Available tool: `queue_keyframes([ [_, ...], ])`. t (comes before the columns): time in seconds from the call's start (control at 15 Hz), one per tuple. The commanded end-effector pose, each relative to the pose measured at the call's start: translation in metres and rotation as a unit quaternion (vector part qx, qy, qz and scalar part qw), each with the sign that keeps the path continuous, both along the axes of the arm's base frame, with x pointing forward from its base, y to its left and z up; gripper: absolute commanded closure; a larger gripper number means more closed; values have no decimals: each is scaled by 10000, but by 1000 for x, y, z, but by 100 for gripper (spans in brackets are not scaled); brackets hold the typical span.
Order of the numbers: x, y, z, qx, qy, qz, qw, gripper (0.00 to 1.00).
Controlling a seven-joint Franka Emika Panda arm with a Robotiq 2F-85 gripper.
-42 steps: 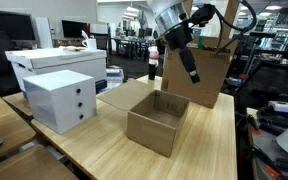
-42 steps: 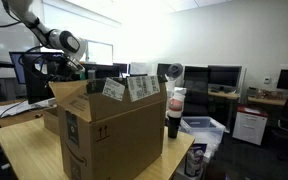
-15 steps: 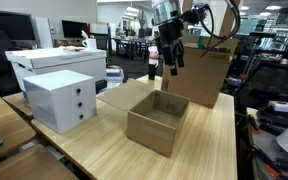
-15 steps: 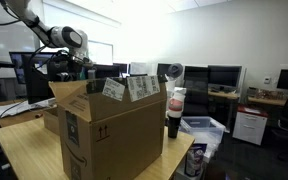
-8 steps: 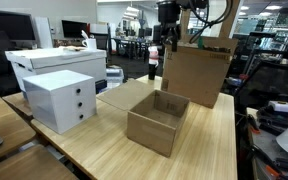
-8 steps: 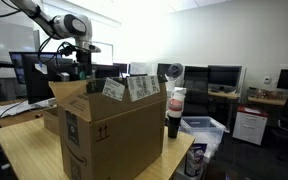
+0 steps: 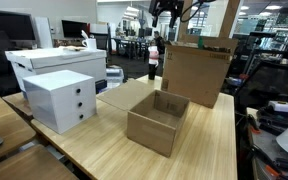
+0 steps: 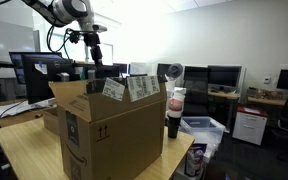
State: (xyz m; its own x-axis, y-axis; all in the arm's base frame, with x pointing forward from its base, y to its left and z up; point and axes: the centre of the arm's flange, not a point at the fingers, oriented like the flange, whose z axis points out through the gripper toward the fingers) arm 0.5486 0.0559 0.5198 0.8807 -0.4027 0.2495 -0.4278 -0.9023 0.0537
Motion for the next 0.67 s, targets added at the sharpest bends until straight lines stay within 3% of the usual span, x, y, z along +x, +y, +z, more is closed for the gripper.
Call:
queue_keyframes([
  [0.0,-9,-26,25,-212,-572,-564,9965,0],
  [0.4,-21,-86,48,-489,-965,-1547,9820,0],
  [0.6,-33,-127,53,-543,-1070,-2178,9686,0],
])
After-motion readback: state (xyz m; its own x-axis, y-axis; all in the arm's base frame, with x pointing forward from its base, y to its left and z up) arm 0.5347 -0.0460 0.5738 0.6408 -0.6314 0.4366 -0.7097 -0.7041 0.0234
